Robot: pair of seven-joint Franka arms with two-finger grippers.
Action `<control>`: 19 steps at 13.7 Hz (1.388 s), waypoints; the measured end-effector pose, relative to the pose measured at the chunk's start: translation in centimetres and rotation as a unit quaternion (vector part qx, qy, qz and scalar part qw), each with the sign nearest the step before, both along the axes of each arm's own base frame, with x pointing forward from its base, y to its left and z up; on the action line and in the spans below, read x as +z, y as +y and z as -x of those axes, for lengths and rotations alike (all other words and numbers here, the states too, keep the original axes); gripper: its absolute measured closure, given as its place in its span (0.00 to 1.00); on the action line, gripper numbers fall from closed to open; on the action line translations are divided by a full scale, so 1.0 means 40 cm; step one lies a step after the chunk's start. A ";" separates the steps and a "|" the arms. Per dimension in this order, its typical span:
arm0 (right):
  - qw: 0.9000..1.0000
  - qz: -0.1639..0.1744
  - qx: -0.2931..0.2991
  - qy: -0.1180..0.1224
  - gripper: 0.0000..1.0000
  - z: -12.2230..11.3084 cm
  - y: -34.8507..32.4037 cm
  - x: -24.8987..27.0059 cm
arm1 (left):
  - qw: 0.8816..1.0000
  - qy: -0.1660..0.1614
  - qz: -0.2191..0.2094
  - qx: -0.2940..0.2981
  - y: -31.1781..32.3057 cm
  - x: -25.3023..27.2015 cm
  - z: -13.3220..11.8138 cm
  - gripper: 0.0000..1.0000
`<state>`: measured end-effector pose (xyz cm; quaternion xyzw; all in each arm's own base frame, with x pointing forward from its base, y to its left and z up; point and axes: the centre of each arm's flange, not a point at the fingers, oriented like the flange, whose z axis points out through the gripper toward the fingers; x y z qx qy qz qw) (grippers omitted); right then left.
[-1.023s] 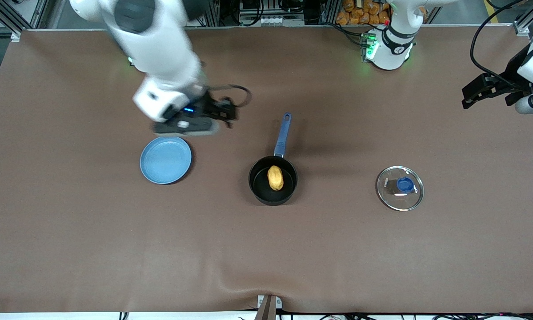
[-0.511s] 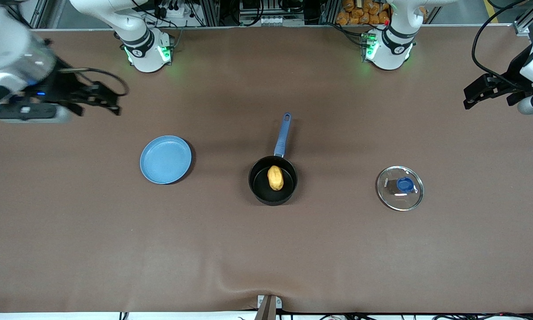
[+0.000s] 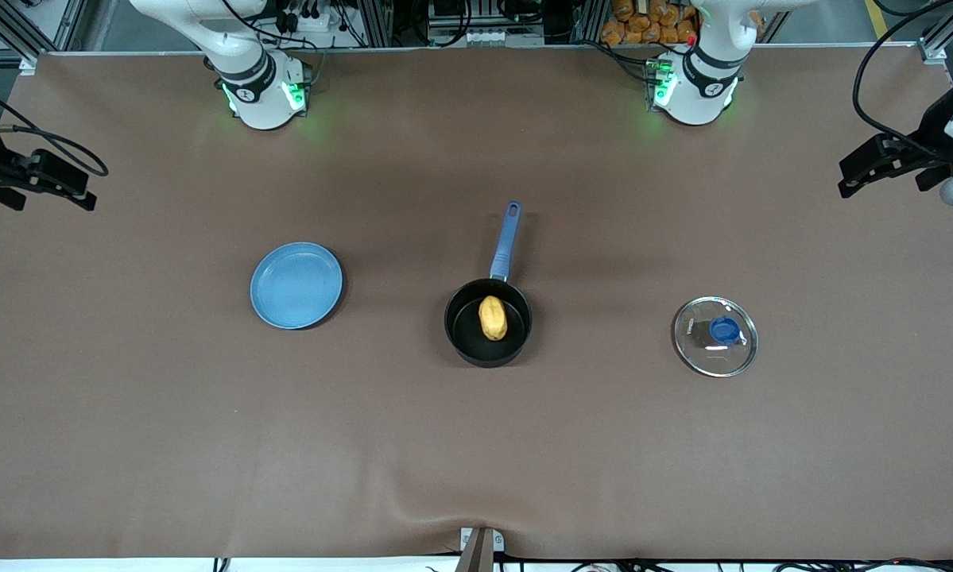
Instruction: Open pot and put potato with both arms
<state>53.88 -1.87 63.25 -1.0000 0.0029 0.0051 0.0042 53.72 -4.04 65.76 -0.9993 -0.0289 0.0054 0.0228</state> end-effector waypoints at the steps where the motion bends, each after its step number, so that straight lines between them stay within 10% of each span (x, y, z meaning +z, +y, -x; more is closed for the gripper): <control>1: 1.000 0.004 0.006 -0.002 0.00 0.003 -0.007 -0.018 | 1.000 0.000 0.000 -0.001 0.003 0.000 0.000 0.00; 19: 0.999 0.019 0.026 -0.025 0.00 0.012 0.029 0.003 | 1.000 -0.004 0.000 -0.002 0.009 0.003 -0.003 0.00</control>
